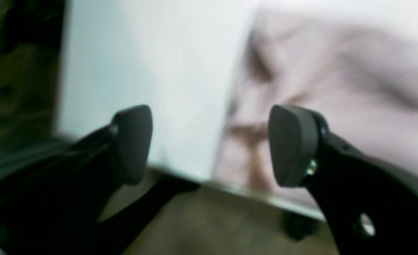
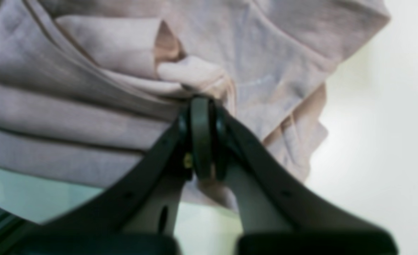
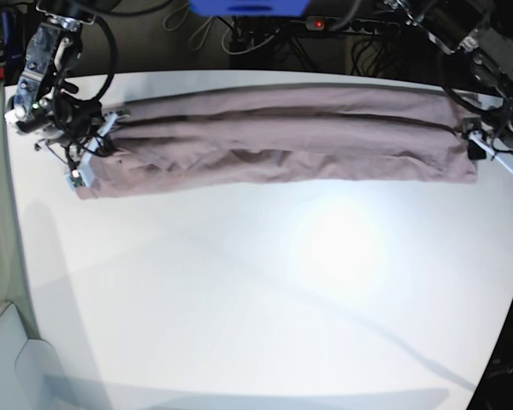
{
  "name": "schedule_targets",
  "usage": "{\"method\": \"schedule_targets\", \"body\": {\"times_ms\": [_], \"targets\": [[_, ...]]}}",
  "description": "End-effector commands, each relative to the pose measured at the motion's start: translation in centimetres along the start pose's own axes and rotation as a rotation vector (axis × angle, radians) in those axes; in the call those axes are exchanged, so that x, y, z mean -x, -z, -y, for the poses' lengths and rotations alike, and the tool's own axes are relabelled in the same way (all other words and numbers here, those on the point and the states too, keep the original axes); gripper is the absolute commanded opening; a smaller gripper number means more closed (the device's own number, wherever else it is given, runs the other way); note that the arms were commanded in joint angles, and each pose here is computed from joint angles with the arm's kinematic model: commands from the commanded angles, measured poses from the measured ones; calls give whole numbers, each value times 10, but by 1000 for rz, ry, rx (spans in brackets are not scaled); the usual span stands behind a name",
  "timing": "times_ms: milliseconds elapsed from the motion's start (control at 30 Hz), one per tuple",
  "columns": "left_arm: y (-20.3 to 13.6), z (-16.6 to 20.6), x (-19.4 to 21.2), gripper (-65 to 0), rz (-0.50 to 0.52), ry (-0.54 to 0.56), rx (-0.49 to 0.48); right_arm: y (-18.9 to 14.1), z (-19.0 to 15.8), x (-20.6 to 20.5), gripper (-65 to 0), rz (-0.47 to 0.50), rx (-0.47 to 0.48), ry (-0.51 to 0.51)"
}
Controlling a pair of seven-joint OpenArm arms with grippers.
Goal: Layout the t-shirt on the table in an organized manner, then fold the t-shirt properly
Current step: 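Regrasp the strip end with the left gripper and tighten the strip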
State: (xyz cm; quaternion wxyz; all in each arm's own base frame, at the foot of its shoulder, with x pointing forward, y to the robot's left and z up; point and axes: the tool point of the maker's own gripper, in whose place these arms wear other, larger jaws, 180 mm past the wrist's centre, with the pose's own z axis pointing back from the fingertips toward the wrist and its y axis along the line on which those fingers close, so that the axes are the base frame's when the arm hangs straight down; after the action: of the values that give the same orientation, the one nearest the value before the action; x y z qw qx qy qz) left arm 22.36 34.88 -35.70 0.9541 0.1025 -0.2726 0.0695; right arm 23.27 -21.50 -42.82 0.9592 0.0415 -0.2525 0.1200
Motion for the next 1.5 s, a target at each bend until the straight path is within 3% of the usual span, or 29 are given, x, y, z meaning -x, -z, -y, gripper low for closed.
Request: {"method": "schedule_targets", "body": {"times_ms": [0,267,567,967,1200,1467], "targets": [[-6,-6,-11,-150,28,-2,-13,0,3,12,-650,-59,16,-10],[1,-1,-5,-148,0,-13,17,0,3,12,-650,-59,16,-10],[41,-1,14,-147,-42,-50,65,0,3,12,-650,-59,15,-9],[41,-1,15,-147,-39,-49,65,2,-3,11,-650,-60,2,-24],[59,4,43,-147,-129,-77,114,2,-1,4,-650,-48,6,-26],[62,13,43,-152,-140,-54,134,2,0,2,-650,-44,7,-27]]}}
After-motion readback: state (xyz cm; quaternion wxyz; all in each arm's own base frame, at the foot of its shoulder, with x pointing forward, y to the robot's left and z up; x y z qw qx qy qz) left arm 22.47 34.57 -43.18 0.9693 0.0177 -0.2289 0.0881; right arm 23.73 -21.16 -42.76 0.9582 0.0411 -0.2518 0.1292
